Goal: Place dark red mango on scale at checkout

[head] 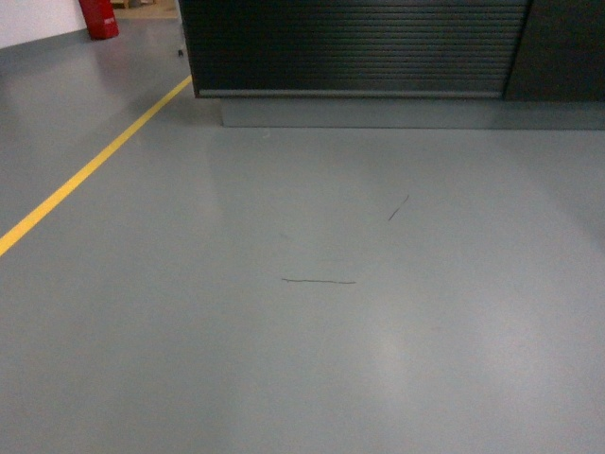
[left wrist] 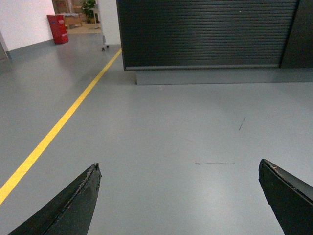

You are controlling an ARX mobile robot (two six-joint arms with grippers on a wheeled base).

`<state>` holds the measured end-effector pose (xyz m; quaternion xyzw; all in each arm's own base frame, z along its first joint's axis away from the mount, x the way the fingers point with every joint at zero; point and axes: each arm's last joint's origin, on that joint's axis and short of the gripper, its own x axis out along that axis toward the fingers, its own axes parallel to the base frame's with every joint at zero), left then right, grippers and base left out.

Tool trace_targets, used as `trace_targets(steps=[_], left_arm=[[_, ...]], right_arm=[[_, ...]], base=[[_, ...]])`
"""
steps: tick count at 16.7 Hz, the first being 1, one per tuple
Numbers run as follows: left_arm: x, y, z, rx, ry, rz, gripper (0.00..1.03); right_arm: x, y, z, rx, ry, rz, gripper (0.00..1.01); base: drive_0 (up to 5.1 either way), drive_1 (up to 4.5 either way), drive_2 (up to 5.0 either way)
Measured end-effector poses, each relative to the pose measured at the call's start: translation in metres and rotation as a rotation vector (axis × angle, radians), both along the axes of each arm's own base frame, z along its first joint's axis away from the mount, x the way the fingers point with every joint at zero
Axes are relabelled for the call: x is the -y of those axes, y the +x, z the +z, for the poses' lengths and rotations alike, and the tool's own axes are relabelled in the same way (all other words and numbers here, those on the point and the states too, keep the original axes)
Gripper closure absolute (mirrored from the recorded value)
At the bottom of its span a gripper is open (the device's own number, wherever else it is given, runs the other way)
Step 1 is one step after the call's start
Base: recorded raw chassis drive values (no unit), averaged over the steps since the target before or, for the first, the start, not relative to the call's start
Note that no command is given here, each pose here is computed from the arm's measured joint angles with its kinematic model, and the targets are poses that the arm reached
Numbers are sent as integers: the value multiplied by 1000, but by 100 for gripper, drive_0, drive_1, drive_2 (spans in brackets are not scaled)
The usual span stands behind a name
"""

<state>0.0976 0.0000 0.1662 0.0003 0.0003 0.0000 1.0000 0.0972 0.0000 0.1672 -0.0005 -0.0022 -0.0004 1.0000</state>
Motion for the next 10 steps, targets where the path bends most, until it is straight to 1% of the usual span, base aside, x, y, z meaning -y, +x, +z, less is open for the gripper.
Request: trace_targets(steps=[10], left_arm=[[0,0,0,-4,0,0,5]], right_arm=[[0,0,0,-5,0,0,3]], base=[[1,433,-431]])
